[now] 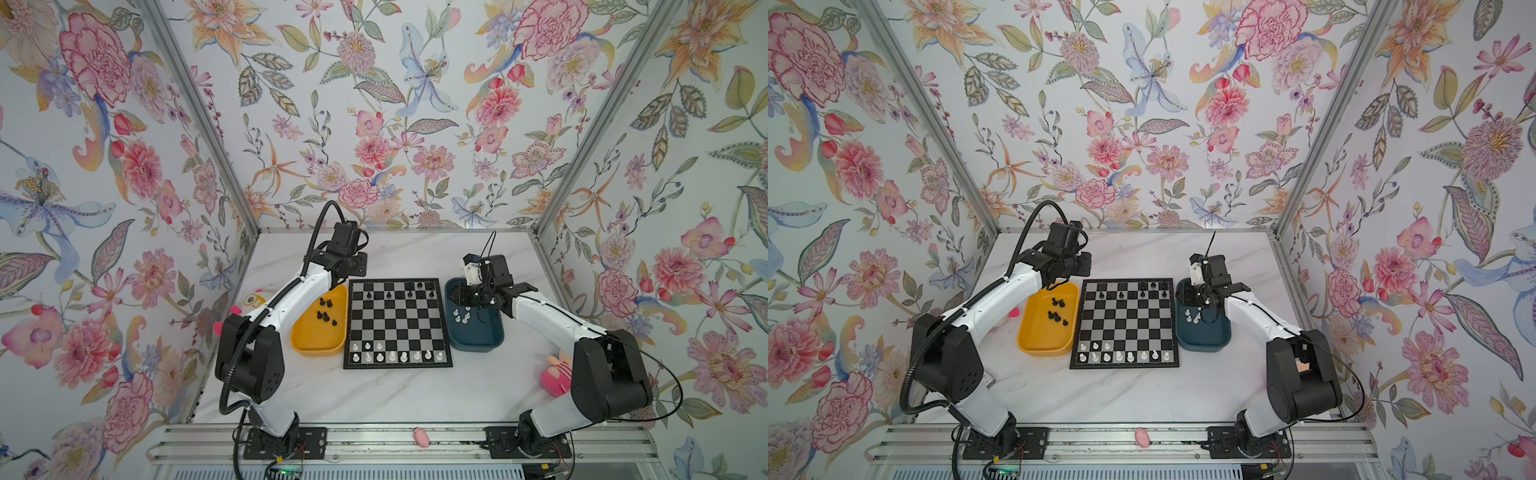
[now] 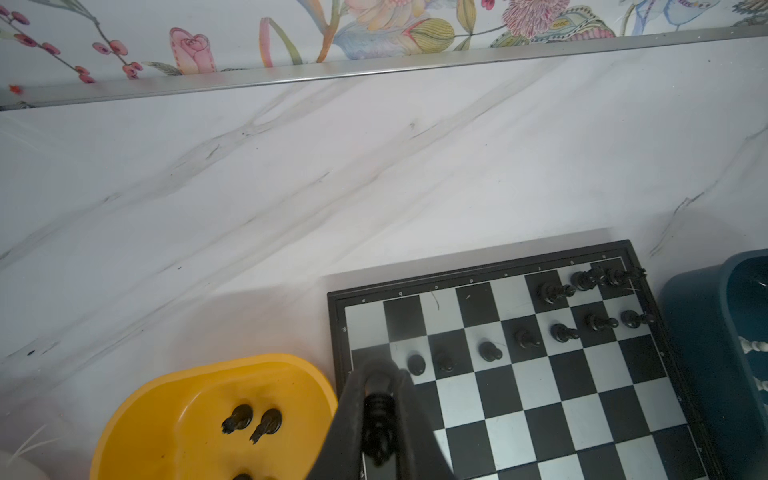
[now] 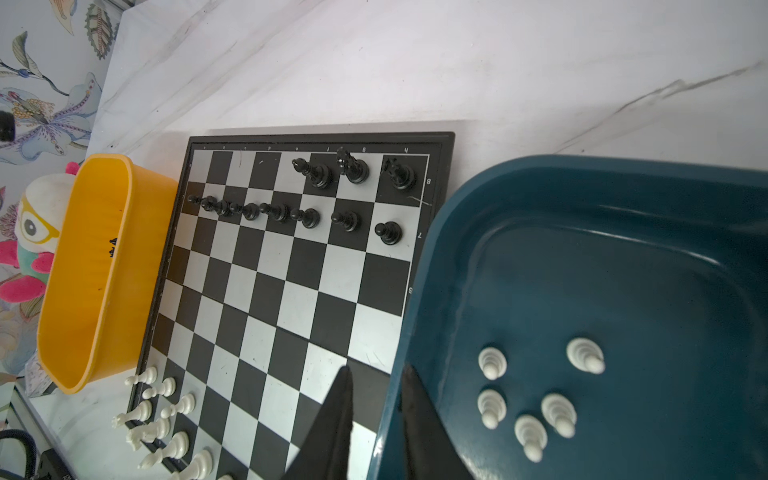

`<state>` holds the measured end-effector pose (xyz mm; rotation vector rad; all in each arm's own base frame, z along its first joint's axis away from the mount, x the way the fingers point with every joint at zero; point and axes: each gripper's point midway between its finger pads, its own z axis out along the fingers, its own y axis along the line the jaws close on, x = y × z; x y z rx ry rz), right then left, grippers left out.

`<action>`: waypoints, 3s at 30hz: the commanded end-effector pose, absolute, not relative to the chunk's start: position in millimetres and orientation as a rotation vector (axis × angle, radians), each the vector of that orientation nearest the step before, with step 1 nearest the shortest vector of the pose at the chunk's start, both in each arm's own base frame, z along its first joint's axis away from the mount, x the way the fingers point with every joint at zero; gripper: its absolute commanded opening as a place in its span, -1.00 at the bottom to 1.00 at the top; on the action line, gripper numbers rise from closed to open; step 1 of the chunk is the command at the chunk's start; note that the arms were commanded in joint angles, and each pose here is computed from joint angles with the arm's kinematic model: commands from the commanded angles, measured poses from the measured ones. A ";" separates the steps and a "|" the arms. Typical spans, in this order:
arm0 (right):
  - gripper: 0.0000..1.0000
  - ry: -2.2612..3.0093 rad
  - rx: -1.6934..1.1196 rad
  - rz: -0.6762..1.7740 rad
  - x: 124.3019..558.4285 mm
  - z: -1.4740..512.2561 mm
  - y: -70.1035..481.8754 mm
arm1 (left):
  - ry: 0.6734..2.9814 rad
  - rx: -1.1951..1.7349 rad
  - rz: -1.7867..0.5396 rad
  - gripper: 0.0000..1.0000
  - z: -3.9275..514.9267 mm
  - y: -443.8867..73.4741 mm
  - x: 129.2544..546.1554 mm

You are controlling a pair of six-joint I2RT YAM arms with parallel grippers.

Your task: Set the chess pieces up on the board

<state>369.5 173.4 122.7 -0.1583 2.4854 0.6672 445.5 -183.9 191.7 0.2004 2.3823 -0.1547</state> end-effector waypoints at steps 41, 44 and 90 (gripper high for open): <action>-0.53 2.471 -0.109 0.683 368.1 123.6 161.3 | 2.542 0.525 -0.229 -0.82 85.4 -318.7 471.0; -0.53 2.475 -0.108 0.684 367.2 122.4 161.3 | 2.549 0.531 -0.225 -0.82 81.8 -319.8 469.8; -0.54 2.489 -0.105 0.692 367.2 115.3 162.4 | 2.621 0.565 -0.190 -0.76 51.0 -321.6 461.9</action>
